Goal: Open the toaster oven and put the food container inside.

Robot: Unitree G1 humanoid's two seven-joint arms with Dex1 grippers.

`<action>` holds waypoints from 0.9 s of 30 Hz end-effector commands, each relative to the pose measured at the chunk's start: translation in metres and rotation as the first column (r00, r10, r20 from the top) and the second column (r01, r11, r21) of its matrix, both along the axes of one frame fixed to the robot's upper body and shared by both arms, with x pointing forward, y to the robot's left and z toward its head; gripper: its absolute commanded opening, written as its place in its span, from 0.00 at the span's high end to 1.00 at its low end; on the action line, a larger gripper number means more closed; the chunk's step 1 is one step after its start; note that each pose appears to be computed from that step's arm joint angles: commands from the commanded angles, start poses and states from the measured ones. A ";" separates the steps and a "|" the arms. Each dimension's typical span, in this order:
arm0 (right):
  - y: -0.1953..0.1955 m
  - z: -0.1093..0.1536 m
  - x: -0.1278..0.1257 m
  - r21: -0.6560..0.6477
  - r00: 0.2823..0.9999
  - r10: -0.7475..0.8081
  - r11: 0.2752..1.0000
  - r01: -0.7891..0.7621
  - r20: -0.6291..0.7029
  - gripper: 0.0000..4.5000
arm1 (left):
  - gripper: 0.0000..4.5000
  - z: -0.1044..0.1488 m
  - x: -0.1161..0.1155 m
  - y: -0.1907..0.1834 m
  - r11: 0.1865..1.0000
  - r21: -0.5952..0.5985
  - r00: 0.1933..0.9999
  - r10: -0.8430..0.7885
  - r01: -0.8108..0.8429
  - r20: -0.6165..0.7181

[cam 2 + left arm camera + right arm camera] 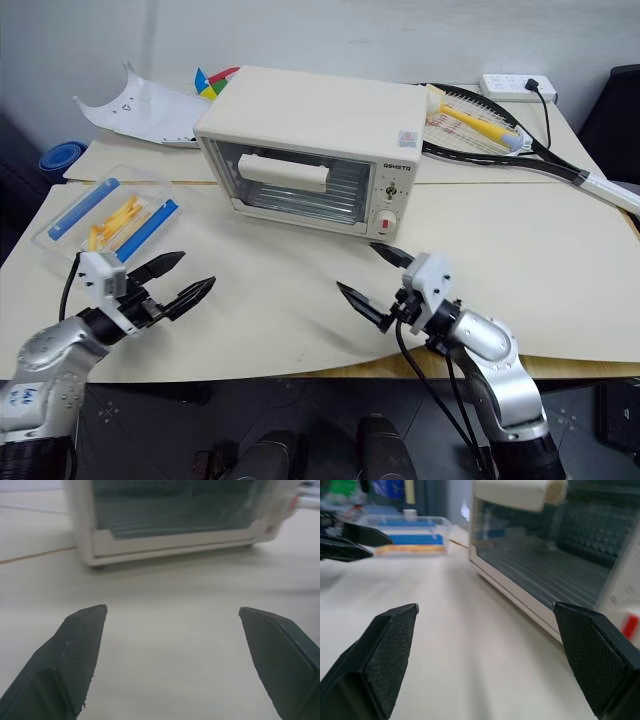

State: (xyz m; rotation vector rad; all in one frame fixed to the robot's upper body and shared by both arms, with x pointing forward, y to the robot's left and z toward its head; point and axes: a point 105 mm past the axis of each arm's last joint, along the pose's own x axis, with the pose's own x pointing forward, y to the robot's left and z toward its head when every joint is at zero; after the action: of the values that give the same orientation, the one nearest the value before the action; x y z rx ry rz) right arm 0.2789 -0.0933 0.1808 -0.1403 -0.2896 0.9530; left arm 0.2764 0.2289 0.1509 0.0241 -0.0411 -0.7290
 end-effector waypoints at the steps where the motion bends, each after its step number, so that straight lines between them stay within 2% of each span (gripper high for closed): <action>1: 0.019 0.028 -0.001 -0.019 0.994 0.098 0.995 -0.098 0.041 0.01 | 0.00 0.024 -0.013 0.001 0.992 -0.014 0.992 -0.129 0.129 0.015; 6: 0.031 0.042 0.021 -0.045 0.996 0.091 0.995 -0.090 0.022 0.01 | 0.00 0.044 -0.012 0.004 0.983 0.038 0.982 -0.184 0.182 0.045; 12: 0.037 0.050 0.043 -0.037 0.999 0.041 0.998 -0.041 0.024 0.01 | 0.00 0.048 -0.010 0.000 0.983 0.061 0.982 -0.178 0.175 0.060; 22: 0.045 0.057 0.058 -0.021 0.999 0.028 0.999 -0.027 0.043 0.01 | 0.00 0.042 -0.015 -0.002 0.987 0.056 0.986 -0.156 0.153 0.054; 27: 0.059 0.063 0.050 -0.020 0.991 0.106 0.994 -0.105 0.076 0.01 | 0.00 0.045 -0.014 -0.002 0.987 0.049 0.986 -0.153 0.151 0.061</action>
State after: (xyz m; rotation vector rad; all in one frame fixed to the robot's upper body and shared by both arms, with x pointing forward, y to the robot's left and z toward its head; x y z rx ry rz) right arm 0.3403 -0.0440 0.2298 -0.1576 -0.2908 1.0017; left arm 0.2646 0.2283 0.1821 0.0649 -0.0365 -0.8770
